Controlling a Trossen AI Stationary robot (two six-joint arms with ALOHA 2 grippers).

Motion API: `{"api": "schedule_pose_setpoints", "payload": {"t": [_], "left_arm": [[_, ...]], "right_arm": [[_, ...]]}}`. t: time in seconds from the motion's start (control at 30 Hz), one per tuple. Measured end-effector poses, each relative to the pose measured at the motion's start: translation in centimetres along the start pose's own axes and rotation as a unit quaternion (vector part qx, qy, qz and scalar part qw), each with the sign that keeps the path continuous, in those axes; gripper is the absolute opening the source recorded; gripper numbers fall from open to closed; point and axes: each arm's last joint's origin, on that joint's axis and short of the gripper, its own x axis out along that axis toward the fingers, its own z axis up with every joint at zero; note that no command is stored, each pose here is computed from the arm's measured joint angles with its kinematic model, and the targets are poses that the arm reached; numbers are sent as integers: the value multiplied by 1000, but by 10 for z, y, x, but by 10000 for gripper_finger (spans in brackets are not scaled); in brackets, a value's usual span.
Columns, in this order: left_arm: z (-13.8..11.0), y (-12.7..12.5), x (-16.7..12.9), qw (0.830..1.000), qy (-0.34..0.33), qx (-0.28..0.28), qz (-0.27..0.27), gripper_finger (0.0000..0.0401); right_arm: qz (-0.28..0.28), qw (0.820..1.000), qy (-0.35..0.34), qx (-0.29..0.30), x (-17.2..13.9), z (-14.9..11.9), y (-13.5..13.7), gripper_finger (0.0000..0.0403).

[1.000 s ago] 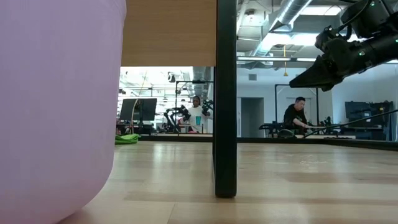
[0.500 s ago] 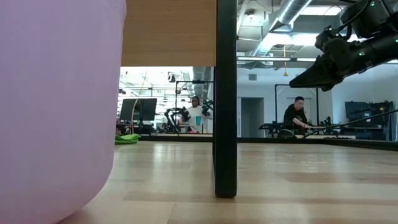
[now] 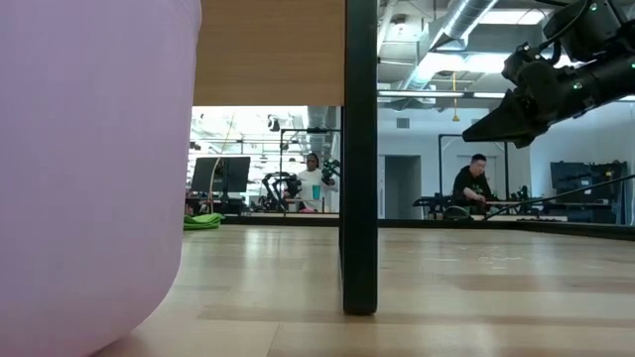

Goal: Stack small to large cups/mugs on shelf
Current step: Put the purple mug on the shelf

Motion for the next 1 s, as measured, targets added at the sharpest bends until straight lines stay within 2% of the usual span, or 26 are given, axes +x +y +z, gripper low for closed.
{"api": "schedule_pose_setpoints", "payload": {"t": [0.33,0.7,0.8,1.0], "left_arm": [[1,5,20,999,24,-24,19,192],[3,21,43,996,37,-41,74,192],[-1,20,48,996,57,-37,65,192],[1,15,57,997,57,-28,32,192]], "right_arm": [[0,1000,1,16,0,0,0,87],[-1,1000,14,26,0,-3,0,87],[-1,1000,16,25,0,-3,0,87],[-2,999,23,24,0,-4,0,87]]}}
